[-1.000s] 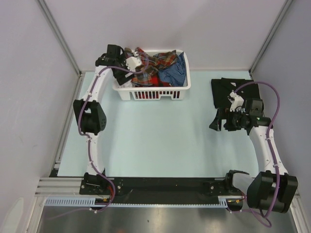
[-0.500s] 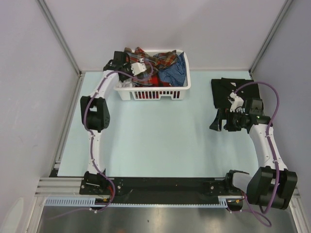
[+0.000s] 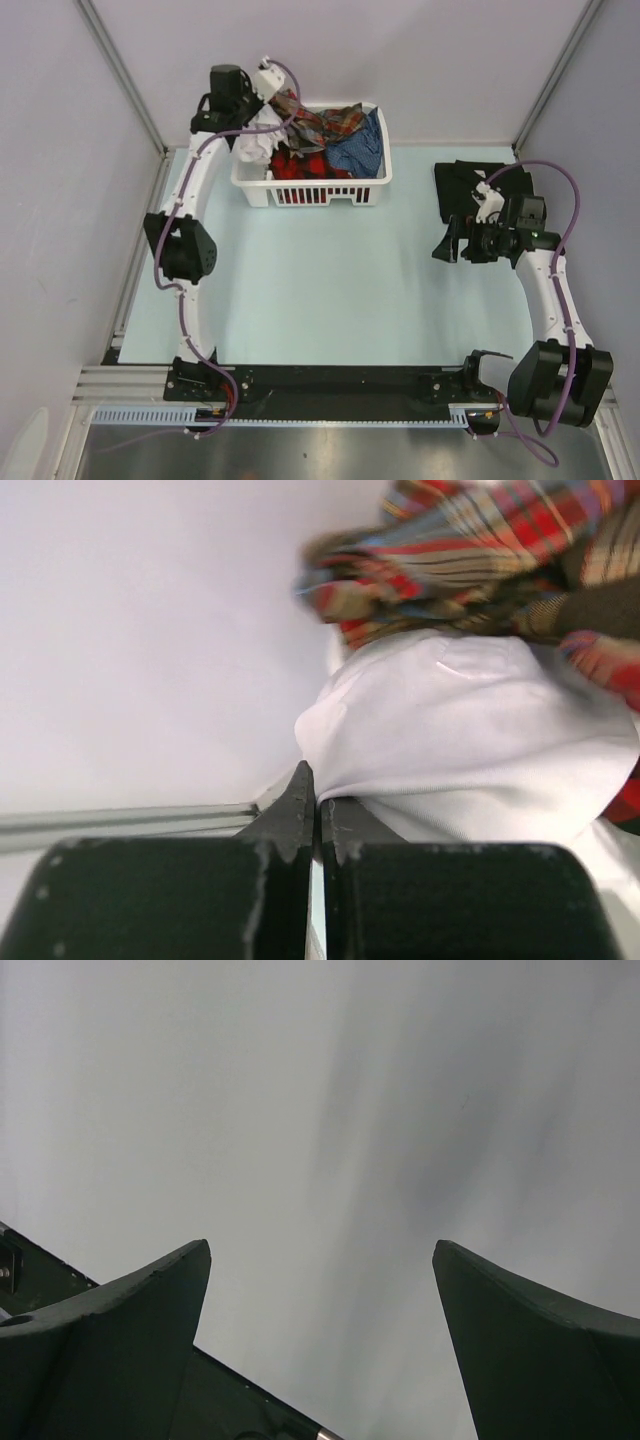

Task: Fold and stack the long sleeve shirts
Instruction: Grab the shirt from the pile, then move the shirt to the center of the board

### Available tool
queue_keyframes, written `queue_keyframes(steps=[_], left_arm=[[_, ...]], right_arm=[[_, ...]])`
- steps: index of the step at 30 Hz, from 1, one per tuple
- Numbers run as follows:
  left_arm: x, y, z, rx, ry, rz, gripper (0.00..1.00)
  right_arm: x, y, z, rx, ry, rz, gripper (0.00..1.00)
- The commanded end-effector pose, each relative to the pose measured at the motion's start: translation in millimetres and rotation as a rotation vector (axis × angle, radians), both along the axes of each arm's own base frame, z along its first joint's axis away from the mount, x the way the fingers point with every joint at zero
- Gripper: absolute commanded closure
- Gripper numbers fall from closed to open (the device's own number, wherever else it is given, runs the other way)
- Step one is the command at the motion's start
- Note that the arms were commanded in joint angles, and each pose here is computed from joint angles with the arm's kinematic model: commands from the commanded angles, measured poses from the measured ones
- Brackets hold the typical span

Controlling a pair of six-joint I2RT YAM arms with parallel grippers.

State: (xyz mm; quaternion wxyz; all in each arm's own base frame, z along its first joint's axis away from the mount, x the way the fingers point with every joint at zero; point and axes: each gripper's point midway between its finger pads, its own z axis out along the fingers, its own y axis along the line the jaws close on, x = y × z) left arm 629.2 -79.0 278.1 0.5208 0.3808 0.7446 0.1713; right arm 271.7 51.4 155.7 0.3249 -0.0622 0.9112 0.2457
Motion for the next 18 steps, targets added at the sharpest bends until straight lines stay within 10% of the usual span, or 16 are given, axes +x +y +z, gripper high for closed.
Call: queue_keyframes(steps=[1, 13, 17, 18], left_arm=[[-91, -3, 220, -0.266, -0.385, -0.036, 1.00], [-266, -99, 265, -0.570, -0.173, -0.532, 0.98], [-310, -140, 192, -0.579, 0.092, -0.691, 0.83], [-316, -145, 175, -0.582, 0.142, -0.703, 0.58]], right_arm=[[17, -2, 30, 0.000, -0.080, 0.011, 0.00], [43, 2, 56, 0.036, -0.121, 0.058, 0.00], [41, 4, 56, 0.041, -0.112, 0.079, 0.00], [40, 4, 55, 0.043, -0.109, 0.080, 0.00]])
